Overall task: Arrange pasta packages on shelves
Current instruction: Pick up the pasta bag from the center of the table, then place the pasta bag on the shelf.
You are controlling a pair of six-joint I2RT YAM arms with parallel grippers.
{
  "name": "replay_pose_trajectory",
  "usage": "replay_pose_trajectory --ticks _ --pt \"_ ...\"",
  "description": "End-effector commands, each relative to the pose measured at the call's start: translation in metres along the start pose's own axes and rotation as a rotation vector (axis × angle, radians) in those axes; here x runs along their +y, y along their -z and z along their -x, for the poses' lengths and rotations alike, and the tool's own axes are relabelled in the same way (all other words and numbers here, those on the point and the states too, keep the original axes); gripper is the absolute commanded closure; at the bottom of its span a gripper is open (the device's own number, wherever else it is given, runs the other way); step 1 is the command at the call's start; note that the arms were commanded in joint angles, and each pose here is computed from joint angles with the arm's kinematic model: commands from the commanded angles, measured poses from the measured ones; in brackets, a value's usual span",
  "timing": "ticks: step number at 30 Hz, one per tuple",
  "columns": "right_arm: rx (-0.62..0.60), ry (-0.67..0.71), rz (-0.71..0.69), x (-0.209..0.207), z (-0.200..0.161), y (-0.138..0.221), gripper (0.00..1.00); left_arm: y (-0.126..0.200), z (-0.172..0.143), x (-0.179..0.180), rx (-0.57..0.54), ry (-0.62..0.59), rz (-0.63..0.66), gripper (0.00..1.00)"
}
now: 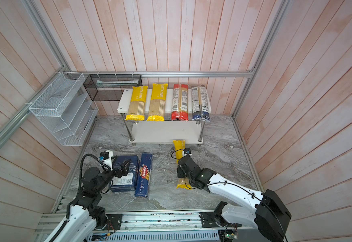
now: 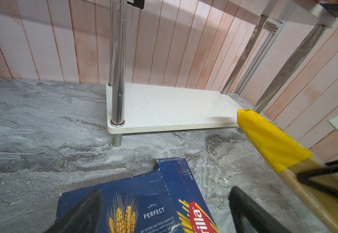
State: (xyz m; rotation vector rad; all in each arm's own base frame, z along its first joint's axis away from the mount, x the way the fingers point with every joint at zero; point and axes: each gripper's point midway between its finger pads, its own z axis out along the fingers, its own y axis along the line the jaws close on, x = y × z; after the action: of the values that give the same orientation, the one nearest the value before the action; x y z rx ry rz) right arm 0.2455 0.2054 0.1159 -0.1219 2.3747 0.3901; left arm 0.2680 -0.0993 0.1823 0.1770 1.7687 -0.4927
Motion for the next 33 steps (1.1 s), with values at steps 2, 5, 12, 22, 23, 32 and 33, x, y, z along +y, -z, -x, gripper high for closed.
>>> replay_pose_trajectory --ticks 2,5,12,22,23,32,33 --pt "-0.14 -0.013 0.051 0.016 0.053 0.013 0.98 0.0 0.006 0.002 -0.02 -0.013 0.014 0.0" --pt "-0.142 -0.006 0.034 0.013 0.06 0.012 0.98 0.0 0.007 0.002 -0.022 -0.014 0.015 0.0" --pt "-0.148 0.004 0.015 0.006 0.076 0.008 0.98 0.0 0.006 0.002 -0.022 -0.015 0.013 0.0" --pt "-0.189 0.024 0.008 0.003 0.107 0.007 0.98 0.0 0.006 0.002 -0.019 -0.013 0.015 0.0" --pt "-0.193 0.026 0.01 0.003 0.11 0.008 0.98 0.0 0.006 0.002 -0.019 -0.013 0.013 0.0" --pt "-0.197 0.03 -0.005 -0.002 0.128 -0.002 0.98 0.0 0.006 0.002 -0.021 -0.013 0.013 0.0" --pt "-0.196 0.028 -0.006 -0.002 0.13 -0.003 0.98 0.0 0.007 0.002 -0.022 -0.014 0.013 0.0"
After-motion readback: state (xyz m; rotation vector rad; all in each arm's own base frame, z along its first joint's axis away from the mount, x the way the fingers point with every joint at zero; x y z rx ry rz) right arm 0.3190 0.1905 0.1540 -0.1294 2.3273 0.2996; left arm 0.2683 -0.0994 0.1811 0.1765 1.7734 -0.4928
